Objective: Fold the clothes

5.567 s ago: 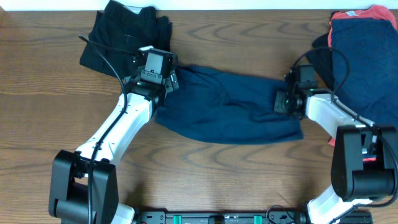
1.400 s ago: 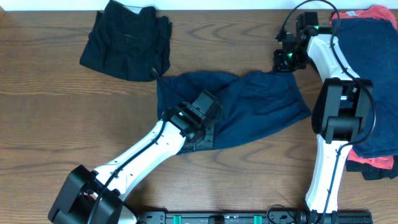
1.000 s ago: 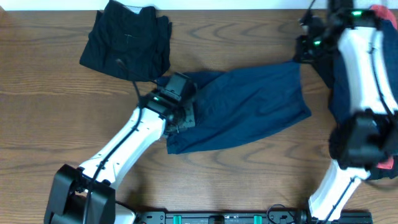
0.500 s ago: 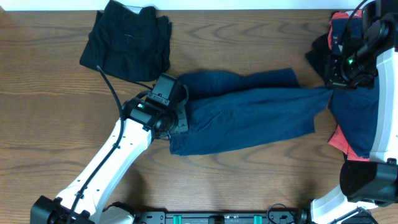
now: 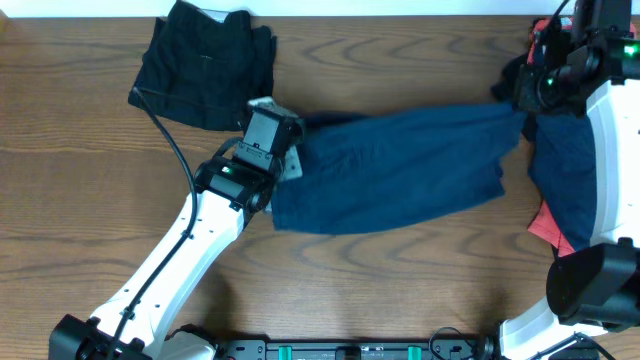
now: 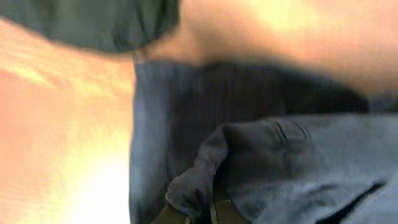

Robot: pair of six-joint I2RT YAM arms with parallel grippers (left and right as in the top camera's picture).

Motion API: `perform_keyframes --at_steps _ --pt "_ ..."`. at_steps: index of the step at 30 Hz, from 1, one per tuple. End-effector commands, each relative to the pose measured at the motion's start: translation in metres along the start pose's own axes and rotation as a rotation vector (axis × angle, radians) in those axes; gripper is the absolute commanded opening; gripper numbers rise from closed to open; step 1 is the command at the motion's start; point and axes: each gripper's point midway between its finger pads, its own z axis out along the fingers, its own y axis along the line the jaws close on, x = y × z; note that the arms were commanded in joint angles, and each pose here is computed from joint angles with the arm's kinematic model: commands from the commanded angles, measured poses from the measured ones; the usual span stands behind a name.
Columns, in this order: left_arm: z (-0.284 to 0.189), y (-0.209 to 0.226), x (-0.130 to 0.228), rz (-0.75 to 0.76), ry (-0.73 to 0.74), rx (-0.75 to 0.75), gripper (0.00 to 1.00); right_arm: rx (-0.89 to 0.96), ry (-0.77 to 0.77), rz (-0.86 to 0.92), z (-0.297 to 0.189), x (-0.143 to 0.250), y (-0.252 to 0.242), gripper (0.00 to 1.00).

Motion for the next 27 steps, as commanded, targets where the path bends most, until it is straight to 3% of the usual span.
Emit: perform_keyframes --at_steps 1,8,22,24,26,27 --pt "-0.003 0.017 -0.033 0.018 -0.152 -0.120 0.06 0.000 -0.028 -0.004 0.008 -0.004 -0.002 0.01" --pt "0.021 0.027 -0.054 -0.009 -0.221 -0.167 0.06 -0.069 -0.062 -0.010 0.050 -0.004 0.005 0.01" --pt "0.100 0.060 -0.039 -0.045 -0.149 -0.269 0.07 -0.070 -0.117 -0.032 0.096 -0.012 0.001 0.01" --pt "0.106 0.057 -0.043 -0.052 -0.167 -0.258 0.13 -0.077 -0.129 -0.035 0.102 -0.016 0.001 0.01" --pt "0.109 0.055 -0.045 -0.057 -0.182 -0.250 0.35 -0.090 -0.139 -0.041 0.110 -0.020 0.005 0.01" --pt "0.109 0.054 -0.047 -0.059 -0.189 -0.246 0.61 -0.103 -0.144 -0.045 0.113 -0.022 0.008 0.04"
